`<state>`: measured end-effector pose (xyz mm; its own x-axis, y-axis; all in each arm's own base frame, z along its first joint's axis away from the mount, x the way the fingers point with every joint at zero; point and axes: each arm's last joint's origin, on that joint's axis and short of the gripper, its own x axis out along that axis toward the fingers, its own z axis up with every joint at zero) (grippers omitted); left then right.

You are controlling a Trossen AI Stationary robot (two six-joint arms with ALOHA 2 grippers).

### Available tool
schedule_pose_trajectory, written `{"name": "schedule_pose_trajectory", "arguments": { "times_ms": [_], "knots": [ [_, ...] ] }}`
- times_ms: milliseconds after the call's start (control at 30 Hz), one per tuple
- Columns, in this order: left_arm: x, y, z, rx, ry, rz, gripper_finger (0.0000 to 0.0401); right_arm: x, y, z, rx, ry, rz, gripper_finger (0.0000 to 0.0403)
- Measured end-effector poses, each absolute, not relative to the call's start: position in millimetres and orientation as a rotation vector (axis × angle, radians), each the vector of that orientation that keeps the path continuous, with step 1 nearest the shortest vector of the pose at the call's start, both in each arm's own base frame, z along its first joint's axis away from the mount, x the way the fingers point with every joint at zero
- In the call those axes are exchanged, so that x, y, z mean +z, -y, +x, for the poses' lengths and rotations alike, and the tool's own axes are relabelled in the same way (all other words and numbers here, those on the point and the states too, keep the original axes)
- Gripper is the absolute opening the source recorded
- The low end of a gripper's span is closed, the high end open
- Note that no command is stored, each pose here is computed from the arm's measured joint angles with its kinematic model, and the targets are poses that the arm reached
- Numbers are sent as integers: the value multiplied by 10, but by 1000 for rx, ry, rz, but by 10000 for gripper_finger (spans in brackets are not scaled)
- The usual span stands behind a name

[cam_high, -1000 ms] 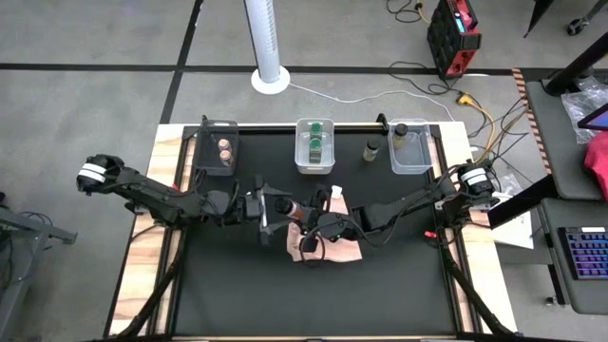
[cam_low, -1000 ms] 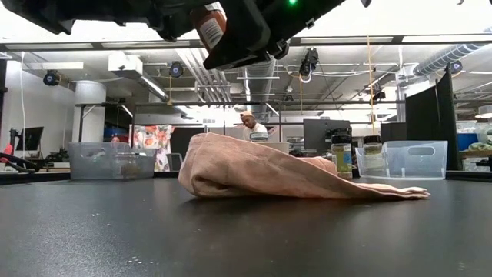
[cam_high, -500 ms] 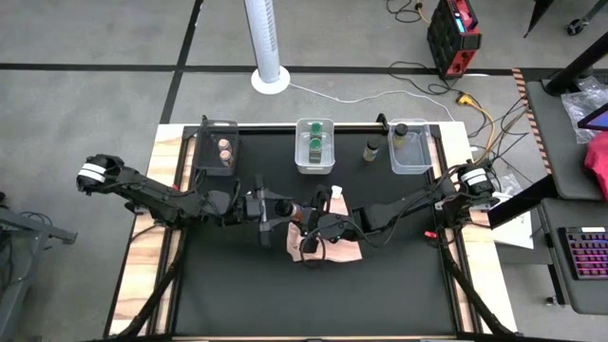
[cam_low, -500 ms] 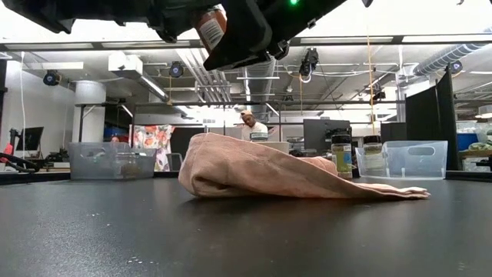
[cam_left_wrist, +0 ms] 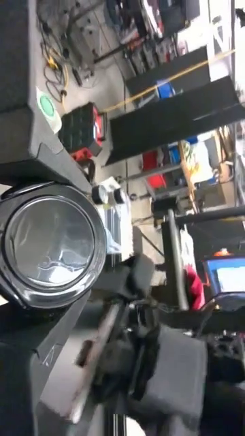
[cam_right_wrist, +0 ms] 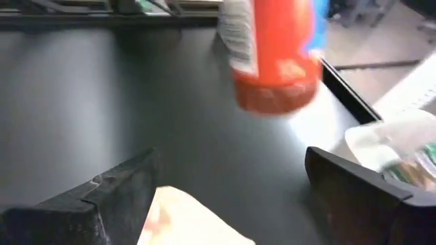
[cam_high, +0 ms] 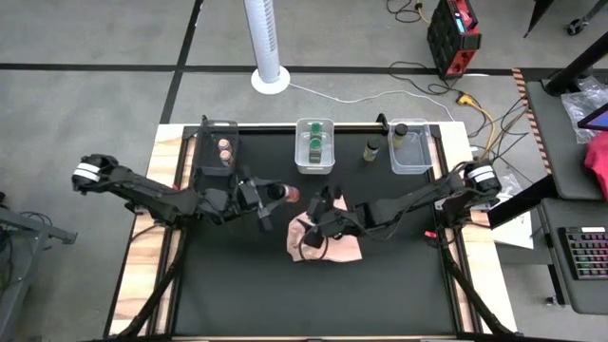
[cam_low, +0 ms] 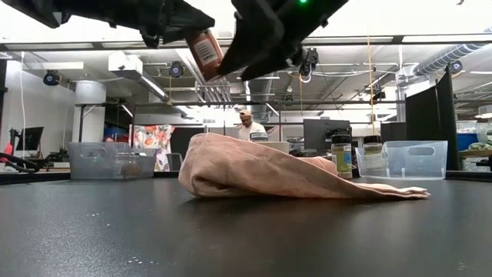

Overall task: Sort spices by type
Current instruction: Put the black brown spice bottle into the transparent bin

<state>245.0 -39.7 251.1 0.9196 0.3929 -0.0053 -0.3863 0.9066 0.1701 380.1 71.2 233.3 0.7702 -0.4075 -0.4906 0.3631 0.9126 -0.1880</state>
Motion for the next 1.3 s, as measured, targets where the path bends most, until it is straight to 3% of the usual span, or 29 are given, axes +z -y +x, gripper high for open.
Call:
{"name": "schedule_pose_trajectory", "arguments": {
  "times_ms": [433,800,1300],
  "knots": [
    [2820,426,2566,379,-130,207,189,2710,-574,3255,-559,-675,-25,317],
    [2900,473,2704,311,-144,269,189,2623,-617,2840,-586,-677,48,290],
    [2811,490,2694,229,-169,285,189,2451,-693,2669,-563,-690,25,313]
  ]
}}
